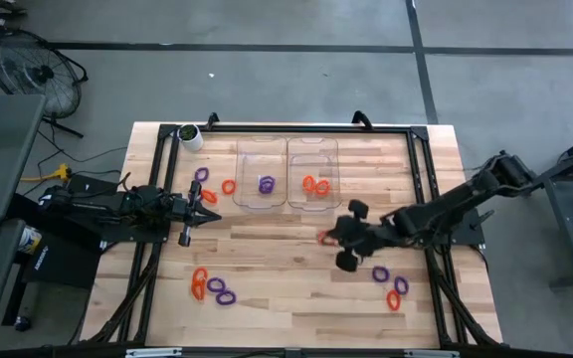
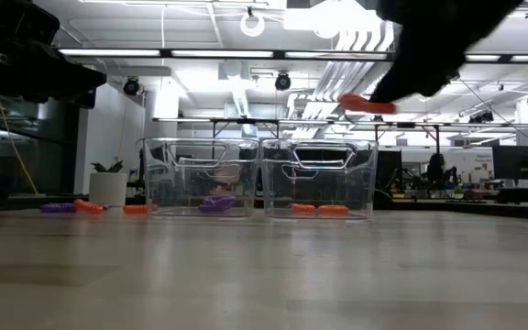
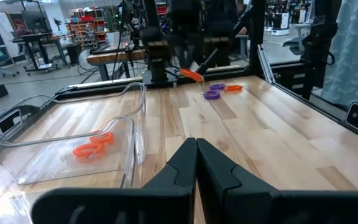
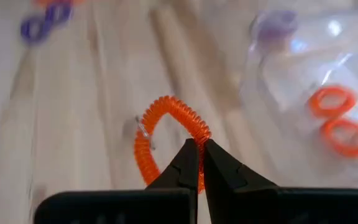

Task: Sort spring keychains
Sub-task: Put the orange spring keychain into the right transparent bin

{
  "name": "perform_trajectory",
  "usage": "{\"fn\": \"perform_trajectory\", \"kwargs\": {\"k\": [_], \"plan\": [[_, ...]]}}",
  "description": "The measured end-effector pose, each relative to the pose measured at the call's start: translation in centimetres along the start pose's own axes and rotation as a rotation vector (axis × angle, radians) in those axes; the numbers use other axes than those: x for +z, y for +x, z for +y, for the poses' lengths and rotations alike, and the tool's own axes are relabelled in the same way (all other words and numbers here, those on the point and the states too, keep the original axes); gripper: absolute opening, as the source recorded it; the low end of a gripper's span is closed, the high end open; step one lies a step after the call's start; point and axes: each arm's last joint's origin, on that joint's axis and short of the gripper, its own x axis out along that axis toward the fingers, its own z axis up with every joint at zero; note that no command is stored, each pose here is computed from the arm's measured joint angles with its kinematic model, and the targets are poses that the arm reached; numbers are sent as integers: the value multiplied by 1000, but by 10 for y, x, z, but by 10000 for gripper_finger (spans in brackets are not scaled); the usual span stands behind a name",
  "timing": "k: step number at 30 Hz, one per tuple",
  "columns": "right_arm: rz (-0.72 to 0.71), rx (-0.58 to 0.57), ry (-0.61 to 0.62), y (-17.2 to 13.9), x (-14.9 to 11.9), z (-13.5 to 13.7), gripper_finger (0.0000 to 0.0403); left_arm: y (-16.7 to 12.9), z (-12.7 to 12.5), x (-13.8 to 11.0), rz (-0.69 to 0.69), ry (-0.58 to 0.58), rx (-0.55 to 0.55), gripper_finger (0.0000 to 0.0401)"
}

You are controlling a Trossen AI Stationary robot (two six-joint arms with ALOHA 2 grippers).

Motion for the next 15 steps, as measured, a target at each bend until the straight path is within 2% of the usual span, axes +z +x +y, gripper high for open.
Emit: {"fn": "perform_trajectory", "kwargs": {"k": [7,15], "plan": [[-225,-53,89,7,37,-27,0,0,0,0,0,0,0,1],[-381,-202,344,16,62,-68,0,0,0,0,0,0,0,1]]}}
